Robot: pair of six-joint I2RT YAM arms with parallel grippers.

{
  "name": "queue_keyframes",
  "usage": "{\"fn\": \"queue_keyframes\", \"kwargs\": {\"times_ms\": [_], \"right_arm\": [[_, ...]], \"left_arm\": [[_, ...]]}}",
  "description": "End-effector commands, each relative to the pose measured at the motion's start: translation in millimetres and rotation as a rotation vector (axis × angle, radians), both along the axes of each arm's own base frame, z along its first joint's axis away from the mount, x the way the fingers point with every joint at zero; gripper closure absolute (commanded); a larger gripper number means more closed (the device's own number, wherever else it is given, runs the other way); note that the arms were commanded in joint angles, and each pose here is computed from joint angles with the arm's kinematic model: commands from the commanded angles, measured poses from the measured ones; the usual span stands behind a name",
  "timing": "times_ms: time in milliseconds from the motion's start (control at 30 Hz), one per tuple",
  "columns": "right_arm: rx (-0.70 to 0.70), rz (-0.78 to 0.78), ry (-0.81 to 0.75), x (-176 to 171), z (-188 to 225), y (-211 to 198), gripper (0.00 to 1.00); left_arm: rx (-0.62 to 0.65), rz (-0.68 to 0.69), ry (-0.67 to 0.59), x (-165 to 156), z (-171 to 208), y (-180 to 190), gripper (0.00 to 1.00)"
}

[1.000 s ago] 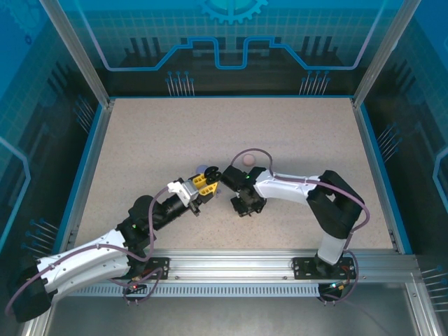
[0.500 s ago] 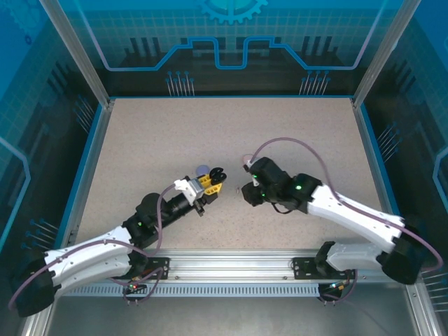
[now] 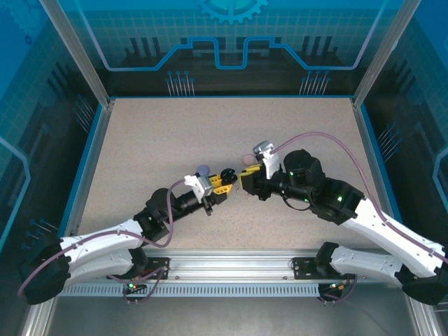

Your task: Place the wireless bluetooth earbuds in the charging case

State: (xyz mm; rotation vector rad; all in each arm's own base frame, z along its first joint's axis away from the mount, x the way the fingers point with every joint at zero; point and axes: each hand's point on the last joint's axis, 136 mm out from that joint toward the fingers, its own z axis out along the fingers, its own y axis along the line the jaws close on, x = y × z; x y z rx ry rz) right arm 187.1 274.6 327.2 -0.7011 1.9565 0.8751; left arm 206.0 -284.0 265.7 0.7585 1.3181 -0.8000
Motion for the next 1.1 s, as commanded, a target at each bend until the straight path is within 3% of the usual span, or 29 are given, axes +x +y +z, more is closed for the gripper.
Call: {"fn": "queue_keyframes", "kwargs": {"times_ms": [0, 267, 1067], "right_arm": [[0.012, 0.114, -0.092, -13.4, 25.0, 22.4, 0.76], [-0.028, 0.139, -0.131, -10.4, 21.5, 39.5, 0.76], [-0.121, 0.065, -0.139, 1.4, -10.2, 26.8, 0.75]], "left_arm": [[-0.071, -0.069, -0.049, -8.7, 29.5, -7.3, 1.0], [-0.085, -0.086, -0.039, -10.7, 32.8, -8.6, 1.0], [-0.122, -0.106, 0.004, -11.8, 43.2, -10.1, 1.0]]}}
